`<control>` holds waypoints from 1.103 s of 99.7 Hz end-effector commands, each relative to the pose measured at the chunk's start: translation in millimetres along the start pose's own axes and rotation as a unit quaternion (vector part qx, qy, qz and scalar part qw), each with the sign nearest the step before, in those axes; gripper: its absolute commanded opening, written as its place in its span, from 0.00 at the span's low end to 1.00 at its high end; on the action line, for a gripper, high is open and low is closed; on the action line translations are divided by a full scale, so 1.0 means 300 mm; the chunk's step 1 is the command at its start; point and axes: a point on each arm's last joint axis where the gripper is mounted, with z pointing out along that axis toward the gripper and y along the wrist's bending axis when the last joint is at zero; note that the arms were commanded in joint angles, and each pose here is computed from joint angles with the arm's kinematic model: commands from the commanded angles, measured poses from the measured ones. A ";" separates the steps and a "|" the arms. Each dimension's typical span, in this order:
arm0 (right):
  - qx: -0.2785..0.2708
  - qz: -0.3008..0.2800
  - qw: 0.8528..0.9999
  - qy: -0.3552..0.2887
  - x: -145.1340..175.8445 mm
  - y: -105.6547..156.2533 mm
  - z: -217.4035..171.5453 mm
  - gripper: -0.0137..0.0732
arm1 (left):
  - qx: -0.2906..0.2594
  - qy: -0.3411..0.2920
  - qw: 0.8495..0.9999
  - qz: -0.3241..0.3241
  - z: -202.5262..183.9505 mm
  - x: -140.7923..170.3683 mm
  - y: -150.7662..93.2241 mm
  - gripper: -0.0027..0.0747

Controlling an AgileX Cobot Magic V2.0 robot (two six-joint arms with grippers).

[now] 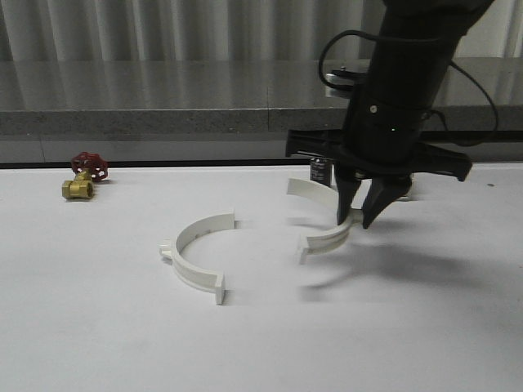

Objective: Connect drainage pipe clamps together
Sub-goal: 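Carry the second clamp half toward the first and align ends, then press the second clamp half against the first to close the ring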

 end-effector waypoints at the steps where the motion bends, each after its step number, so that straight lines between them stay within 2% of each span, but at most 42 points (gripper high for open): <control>1: -0.025 -0.005 0.999 -0.041 -0.040 0.057 -0.075 0.15 | 0.007 -0.046 0.999 -0.010 -0.012 -0.045 -0.006 0.01; 16: -0.020 -0.009 0.999 -0.032 -0.036 0.108 -0.045 0.15 | 0.007 -0.046 0.999 -0.010 -0.012 -0.045 -0.006 0.01; 62: -0.014 -0.017 1.000 -0.019 -0.010 0.169 0.016 0.15 | 0.007 -0.046 0.999 -0.010 -0.012 -0.045 -0.006 0.01; 110: -0.019 -0.008 1.000 -0.021 -0.012 0.193 0.024 0.15 | 0.007 -0.046 0.999 -0.010 -0.012 -0.045 -0.006 0.01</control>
